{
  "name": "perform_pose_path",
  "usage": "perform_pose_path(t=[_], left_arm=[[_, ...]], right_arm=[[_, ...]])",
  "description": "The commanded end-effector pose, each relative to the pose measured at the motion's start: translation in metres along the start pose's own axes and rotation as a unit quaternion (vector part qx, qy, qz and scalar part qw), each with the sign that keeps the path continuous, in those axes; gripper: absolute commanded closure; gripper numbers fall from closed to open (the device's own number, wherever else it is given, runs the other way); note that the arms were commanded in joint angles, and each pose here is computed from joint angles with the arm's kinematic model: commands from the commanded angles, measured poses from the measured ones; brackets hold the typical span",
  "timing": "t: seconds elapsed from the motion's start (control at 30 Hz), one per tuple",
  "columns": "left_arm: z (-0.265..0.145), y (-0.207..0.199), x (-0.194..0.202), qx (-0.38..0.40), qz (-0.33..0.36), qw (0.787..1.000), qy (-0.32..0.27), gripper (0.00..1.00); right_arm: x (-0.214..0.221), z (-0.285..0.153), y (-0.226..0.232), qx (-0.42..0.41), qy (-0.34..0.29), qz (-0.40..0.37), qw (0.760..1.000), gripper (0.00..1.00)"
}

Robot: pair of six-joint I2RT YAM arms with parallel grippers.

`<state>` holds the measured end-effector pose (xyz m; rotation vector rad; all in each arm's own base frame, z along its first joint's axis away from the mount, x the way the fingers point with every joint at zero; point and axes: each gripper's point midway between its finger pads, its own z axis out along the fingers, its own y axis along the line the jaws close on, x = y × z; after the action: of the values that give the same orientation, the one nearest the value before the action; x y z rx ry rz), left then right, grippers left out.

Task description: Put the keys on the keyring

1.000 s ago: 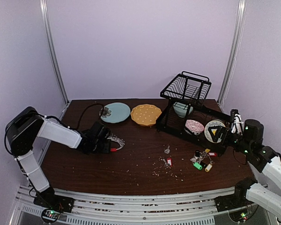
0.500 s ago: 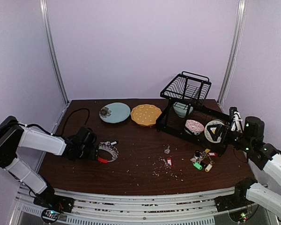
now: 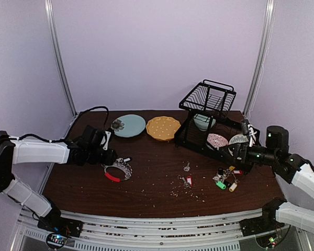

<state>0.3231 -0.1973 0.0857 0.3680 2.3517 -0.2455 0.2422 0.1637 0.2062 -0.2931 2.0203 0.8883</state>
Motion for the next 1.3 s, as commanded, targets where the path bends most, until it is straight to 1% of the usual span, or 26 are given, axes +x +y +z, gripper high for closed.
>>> perform_pose_path(t=[0.0,0.07,0.17,0.27,0.43,0.57,0.63,0.73,0.8,0.9,0.93,1.0,1.1,1.2,1.27], left_arm=[[0.018,-0.018,-0.002,0.056,0.044,0.997,0.032,0.69],[0.028,-0.017,0.001,0.051,0.045,0.997,0.042,0.7],[0.042,-0.006,0.004,0.014,0.052,0.997,0.061,0.69],[0.049,-0.006,0.005,0.012,0.055,0.996,0.067,0.68],[0.058,-0.003,0.015,-0.001,0.058,0.995,0.086,0.69],[0.059,0.0,0.018,-0.008,0.061,0.994,0.091,0.85],[0.061,0.001,0.02,-0.012,0.063,0.994,0.093,0.88],[0.061,-0.002,0.02,-0.005,0.065,0.993,0.094,1.0],[0.057,-0.003,0.016,-0.004,0.069,0.994,0.091,1.0],[0.037,-0.008,-0.006,-0.009,0.093,0.994,0.054,1.0],[0.026,-0.012,-0.016,-0.004,0.108,0.994,0.034,1.0],[0.0,-0.036,-0.036,0.026,0.16,0.987,-0.012,1.0],[-0.046,-0.082,-0.053,0.096,0.246,0.962,-0.072,1.0],[-0.091,-0.111,-0.065,0.172,0.289,0.935,-0.115,1.0],[-0.118,-0.127,-0.069,0.215,0.321,0.911,-0.145,1.0]], right_arm=[[-0.014,0.001,0.025,-0.036,-0.007,-0.041,0.998,0.09],[-0.014,0.003,0.024,-0.03,-0.006,-0.046,0.998,0.09],[-0.015,0.002,0.025,-0.029,-0.008,-0.051,0.998,0.09],[-0.016,0.001,0.026,-0.03,-0.012,-0.054,0.998,0.09],[-0.015,0.002,0.026,-0.031,-0.01,-0.054,0.998,0.09],[-0.015,0.001,0.027,-0.034,-0.011,-0.055,0.998,0.09],[-0.016,0.0,0.028,-0.033,-0.014,-0.056,0.998,0.09],[-0.017,0.0,0.028,-0.033,-0.016,-0.057,0.998,0.08],[-0.017,-0.001,0.028,-0.033,-0.016,-0.057,0.998,0.08],[-0.017,-0.001,0.028,-0.032,-0.016,-0.056,0.998,0.08],[-0.018,-0.001,0.029,-0.033,-0.016,-0.056,0.998,0.08],[-0.019,-0.003,0.033,-0.042,-0.015,-0.057,0.997,0.09],[-0.02,-0.005,0.051,-0.08,-0.008,-0.063,0.995,0.09],[-0.022,-0.005,0.081,-0.131,-0.005,-0.081,0.988,0.11],[-0.021,-0.003,0.105,-0.166,-0.006,-0.099,0.981,0.11]])
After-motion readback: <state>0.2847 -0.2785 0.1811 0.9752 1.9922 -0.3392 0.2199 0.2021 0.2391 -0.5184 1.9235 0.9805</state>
